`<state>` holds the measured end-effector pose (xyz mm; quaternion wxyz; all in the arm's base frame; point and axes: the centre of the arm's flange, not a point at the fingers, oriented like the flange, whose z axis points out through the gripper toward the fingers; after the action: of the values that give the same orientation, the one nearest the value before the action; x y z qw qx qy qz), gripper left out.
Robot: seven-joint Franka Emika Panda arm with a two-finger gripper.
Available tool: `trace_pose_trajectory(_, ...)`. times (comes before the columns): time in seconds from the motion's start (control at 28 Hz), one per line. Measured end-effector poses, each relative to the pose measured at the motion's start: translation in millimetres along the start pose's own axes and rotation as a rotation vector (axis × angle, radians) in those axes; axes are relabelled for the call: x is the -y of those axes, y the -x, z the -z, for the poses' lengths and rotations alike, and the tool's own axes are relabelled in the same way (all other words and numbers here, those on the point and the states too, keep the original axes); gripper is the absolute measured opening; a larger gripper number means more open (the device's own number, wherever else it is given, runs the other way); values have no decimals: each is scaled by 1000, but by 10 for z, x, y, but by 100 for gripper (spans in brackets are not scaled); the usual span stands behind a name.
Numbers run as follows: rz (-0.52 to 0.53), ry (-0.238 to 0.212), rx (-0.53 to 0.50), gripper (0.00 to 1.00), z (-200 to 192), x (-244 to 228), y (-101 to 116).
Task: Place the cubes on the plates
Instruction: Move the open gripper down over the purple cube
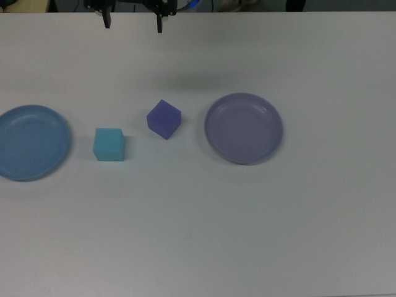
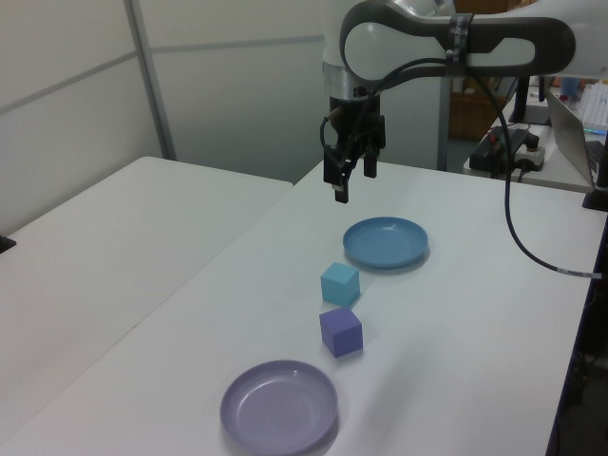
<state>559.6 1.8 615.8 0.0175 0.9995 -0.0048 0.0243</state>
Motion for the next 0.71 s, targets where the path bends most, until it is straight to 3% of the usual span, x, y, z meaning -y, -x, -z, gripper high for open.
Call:
trace_pose_trajectory(0.25,10,-11,17,100,-68,36,7)
trace_pose_trajectory(0.71,-190,-1,81,100,-696,323,44)
